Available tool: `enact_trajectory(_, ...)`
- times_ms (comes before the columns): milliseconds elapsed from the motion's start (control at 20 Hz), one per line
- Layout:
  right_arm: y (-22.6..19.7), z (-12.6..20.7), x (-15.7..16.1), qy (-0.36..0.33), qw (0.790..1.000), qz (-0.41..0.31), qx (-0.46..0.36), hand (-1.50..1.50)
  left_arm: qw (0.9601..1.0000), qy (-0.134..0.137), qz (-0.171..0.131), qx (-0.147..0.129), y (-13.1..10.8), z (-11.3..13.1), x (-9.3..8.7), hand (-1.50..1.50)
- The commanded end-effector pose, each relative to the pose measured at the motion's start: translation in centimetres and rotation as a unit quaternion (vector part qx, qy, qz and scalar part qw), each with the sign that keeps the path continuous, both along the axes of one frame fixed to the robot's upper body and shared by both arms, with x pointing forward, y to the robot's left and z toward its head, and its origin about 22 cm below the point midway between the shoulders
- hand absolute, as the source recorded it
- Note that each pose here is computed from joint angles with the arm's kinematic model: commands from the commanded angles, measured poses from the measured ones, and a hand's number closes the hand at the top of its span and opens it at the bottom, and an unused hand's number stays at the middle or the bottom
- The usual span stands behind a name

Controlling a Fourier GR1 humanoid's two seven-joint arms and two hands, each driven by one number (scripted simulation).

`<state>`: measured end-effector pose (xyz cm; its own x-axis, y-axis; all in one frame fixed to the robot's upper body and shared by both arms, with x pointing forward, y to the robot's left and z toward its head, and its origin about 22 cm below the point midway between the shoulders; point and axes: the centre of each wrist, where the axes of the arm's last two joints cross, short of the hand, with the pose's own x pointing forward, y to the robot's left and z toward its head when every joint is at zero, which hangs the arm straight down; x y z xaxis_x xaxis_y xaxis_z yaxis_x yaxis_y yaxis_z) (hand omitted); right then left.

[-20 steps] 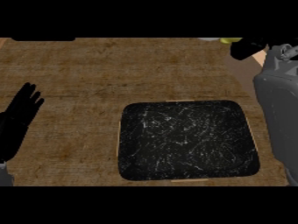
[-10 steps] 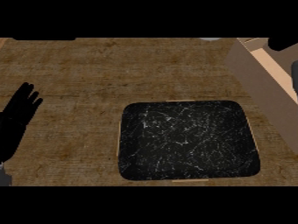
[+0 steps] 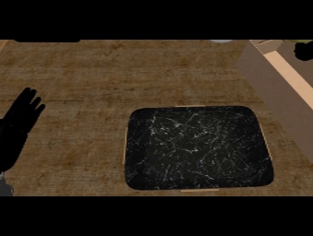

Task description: Pick the lemon from the tray and place it in the cardboard box

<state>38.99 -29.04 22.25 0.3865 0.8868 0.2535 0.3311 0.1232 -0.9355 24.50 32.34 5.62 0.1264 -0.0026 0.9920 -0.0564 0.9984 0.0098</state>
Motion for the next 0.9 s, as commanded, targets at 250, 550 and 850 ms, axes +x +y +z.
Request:
enact_trajectory(250, -5.3, -5.9, 2.2, 0.082, 0.992, -0.003, 0.096, 1.50, 1.0000, -0.005, -0.007, -0.003, -1.6, 0.4, 0.3, 0.00)
enact_trajectory(550, -5.8, -10.7, 1.7, 0.135, 0.983, -0.027, 0.121, -1.50, 1.0000, 0.000, 0.005, 0.002, 1.0, 0.3, -0.2, 0.00)
enact_trajectory(850, -5.9, -11.1, 0.9, 0.016, 0.986, 0.027, 0.161, -1.50, 1.0000, -0.007, -0.003, -0.001, -2.2, -0.6, 1.1, 0.00)
